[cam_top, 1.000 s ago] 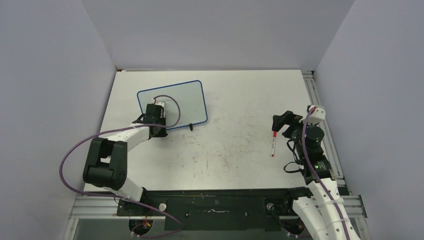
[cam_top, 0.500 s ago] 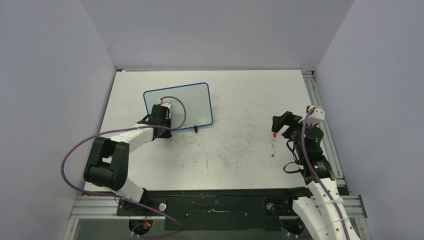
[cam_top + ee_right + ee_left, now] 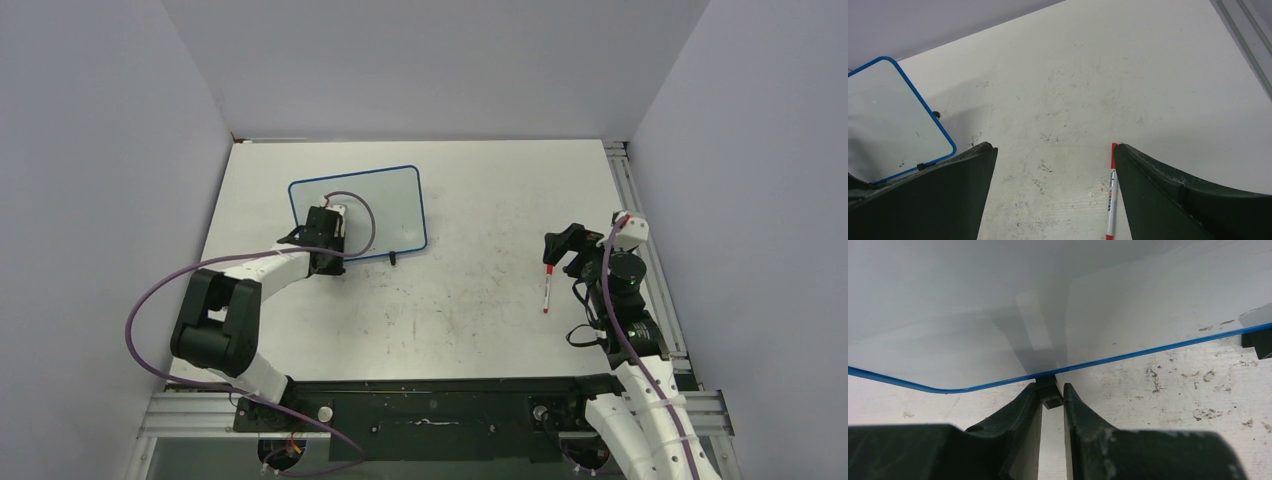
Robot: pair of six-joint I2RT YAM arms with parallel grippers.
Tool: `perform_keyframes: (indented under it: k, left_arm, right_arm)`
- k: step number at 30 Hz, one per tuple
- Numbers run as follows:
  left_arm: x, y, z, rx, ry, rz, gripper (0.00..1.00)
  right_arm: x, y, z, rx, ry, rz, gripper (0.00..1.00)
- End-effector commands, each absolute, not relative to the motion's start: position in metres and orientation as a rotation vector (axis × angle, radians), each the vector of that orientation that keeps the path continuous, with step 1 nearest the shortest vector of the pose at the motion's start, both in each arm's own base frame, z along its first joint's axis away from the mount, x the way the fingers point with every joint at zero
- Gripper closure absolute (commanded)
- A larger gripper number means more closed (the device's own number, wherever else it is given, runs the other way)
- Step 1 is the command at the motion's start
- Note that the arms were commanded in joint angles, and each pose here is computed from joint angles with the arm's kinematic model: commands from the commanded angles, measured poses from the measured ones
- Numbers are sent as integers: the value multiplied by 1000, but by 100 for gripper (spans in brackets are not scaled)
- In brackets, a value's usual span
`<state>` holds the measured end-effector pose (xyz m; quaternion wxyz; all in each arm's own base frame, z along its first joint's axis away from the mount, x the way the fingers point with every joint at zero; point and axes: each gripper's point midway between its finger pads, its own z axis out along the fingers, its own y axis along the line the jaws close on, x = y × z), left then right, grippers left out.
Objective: Write a sentence on the whiteboard
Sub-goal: Move the whiteboard to the center of the board.
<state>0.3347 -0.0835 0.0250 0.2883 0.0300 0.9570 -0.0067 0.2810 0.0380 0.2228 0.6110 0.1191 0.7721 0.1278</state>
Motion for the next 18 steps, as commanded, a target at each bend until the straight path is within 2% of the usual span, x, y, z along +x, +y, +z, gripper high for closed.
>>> perform_keyframes:
  k: [1, 6, 9, 13, 18]
  left_arm:
    - [332, -113, 21, 214, 2581, -134, 100]
    - [333, -111, 20, 199, 2590, -117, 98]
    - [333, -109, 22, 181, 2585, -107, 87]
    - [333, -108, 26, 162, 2583, -99, 80]
    - [332, -107, 30, 150, 2574, -102, 65]
  right_arm:
    - [284, 33, 227, 279, 1756, 271, 10]
    - [284, 33, 226, 279, 1758, 270, 10]
    - [284, 33, 226, 279, 1759, 268, 10]
    - [284, 33, 226, 277, 1759, 268, 10]
    - [284, 33, 226, 277, 1759, 268, 10]
